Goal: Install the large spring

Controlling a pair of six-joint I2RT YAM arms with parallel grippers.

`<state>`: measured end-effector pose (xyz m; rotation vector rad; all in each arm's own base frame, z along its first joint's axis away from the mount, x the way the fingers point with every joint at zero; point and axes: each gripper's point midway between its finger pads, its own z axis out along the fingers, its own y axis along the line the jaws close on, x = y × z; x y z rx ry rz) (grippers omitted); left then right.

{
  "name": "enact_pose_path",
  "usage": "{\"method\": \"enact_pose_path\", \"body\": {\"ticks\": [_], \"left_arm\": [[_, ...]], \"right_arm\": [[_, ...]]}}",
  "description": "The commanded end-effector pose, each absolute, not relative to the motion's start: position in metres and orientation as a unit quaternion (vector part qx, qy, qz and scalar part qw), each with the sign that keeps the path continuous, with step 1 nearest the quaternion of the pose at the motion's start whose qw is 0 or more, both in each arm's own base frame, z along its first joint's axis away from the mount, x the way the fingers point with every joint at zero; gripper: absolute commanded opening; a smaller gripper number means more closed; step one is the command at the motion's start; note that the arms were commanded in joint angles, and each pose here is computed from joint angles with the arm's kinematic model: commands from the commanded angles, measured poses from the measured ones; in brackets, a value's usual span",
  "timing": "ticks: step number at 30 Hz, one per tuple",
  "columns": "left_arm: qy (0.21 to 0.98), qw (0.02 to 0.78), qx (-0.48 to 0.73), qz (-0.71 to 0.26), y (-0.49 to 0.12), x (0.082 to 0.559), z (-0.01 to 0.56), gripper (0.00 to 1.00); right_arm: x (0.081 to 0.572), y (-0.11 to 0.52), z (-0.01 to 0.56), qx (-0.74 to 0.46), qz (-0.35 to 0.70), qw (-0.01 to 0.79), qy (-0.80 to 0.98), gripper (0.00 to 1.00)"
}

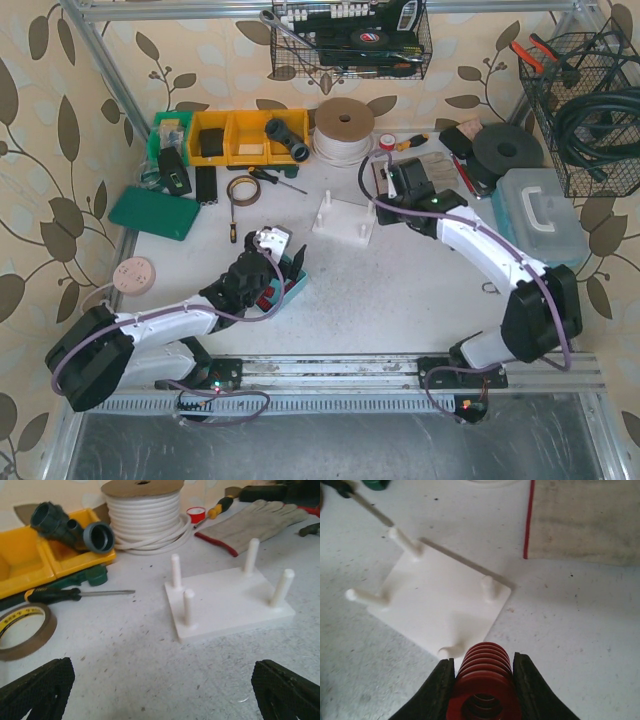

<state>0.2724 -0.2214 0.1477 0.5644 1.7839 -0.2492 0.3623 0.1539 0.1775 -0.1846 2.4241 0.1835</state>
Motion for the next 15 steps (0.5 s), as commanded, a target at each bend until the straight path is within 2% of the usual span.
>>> {"method": "enact_pose_path", "body": {"ticks": [1, 9, 15], "left_arm": [[0.783, 0.593, 0.160, -0.099, -0.201, 0.287, 0.163, 0.99], [0.812, 0.575, 0.078, -0.065, -0.161, 0.296, 0.163, 0.98], [0.823, 0.560, 0.085, -0.044, -0.157, 0.295, 0.171, 0.98]], "right_arm": [[0.392, 0.156, 0.189, -0.064, 0.100, 0.362, 0.925, 0.00], [0.424, 0.161, 0.174, -0.071, 0.076, 0.345, 0.933, 0.00], [0.443, 0.165, 0.161, -0.073, 0.062, 0.331, 0.939, 0.00]]}}
